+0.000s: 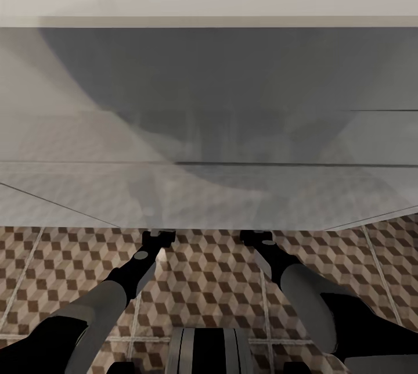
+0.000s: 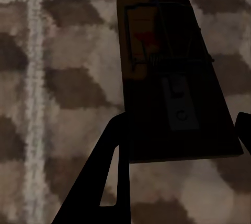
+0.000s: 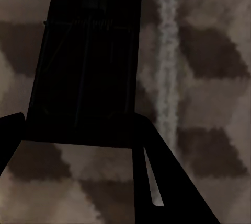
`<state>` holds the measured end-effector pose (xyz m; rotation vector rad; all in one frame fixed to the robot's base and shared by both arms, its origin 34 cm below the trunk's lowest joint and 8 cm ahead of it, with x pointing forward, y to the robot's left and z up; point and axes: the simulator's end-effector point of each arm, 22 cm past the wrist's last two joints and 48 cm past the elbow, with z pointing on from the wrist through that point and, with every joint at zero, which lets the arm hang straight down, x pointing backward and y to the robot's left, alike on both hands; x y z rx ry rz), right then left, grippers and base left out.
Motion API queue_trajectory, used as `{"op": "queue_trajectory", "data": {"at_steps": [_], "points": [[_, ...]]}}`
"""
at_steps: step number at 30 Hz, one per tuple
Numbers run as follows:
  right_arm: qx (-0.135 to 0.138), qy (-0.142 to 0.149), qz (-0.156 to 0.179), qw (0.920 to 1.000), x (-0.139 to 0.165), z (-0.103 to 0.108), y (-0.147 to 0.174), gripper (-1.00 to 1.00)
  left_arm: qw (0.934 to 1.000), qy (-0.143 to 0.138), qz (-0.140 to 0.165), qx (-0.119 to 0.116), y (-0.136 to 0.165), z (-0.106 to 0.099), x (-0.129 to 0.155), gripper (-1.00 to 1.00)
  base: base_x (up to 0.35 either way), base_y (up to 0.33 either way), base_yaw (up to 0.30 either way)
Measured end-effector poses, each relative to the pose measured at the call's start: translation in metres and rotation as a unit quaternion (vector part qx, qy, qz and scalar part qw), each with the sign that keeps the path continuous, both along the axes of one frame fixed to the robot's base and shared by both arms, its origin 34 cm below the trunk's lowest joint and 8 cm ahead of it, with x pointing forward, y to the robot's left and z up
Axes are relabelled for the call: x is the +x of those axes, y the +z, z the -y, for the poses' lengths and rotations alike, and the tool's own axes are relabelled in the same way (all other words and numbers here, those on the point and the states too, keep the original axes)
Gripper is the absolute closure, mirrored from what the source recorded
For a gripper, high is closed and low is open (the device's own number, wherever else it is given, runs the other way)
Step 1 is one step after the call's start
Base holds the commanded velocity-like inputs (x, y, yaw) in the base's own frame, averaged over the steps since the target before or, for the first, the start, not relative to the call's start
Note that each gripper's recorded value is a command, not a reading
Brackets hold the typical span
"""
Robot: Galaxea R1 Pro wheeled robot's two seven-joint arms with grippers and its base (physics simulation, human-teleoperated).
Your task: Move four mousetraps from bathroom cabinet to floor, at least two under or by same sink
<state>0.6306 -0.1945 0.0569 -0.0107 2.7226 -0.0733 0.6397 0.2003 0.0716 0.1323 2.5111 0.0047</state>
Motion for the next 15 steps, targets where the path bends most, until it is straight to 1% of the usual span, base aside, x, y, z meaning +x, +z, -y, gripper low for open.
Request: {"op": "queue_trajectory", "data": {"at_steps": [15], "points": [[-0.001,0.0,0.0,1.0,-0.0001,0.0012,-0.0001,1.0,1.0,0.0,0.0,0.0,0.0001,0.0001,0.0001,1.0,0.0,0.0,0.0]]}}
